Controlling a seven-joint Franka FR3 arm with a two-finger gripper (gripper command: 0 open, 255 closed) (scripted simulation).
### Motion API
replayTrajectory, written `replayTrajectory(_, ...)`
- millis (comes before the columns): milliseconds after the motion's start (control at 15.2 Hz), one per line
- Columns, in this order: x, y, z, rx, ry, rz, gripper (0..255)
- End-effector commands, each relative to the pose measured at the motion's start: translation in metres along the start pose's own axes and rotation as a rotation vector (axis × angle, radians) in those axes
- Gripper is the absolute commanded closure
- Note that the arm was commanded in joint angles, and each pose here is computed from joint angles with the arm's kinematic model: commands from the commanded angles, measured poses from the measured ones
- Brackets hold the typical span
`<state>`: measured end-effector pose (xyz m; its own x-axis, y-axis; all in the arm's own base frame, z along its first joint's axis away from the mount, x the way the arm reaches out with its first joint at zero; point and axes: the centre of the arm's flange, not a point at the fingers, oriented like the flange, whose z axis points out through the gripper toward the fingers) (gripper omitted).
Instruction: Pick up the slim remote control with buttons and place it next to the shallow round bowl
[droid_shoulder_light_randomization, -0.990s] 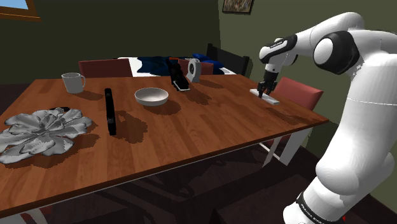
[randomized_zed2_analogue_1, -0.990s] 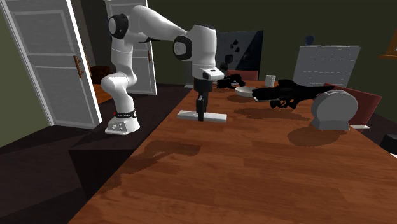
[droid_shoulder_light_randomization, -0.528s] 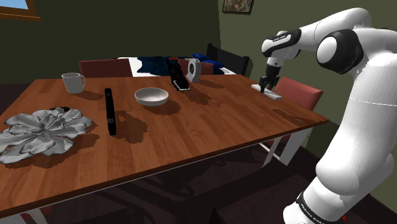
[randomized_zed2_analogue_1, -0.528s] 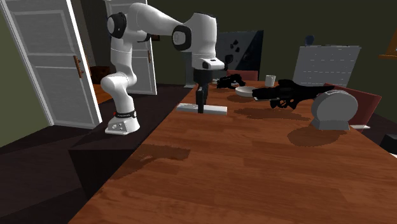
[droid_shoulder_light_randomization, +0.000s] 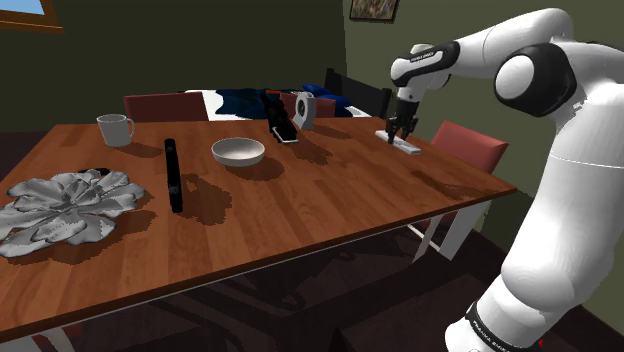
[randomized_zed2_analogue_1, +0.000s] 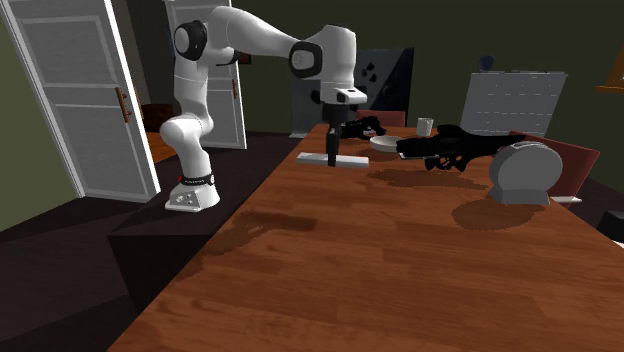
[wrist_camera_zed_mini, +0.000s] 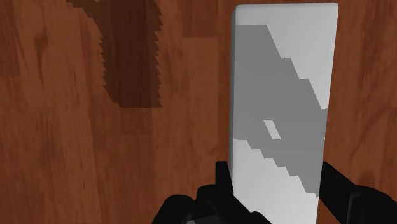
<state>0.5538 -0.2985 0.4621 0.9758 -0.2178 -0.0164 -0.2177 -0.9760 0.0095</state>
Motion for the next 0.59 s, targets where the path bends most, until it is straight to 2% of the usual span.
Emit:
replayTrajectory(0,0.005,-0.025,-0.001,0.0,0.0,0.001,255)
replayTrajectory(528,0.036,-0.126,-0.003,0.0,0.0,0.001,255)
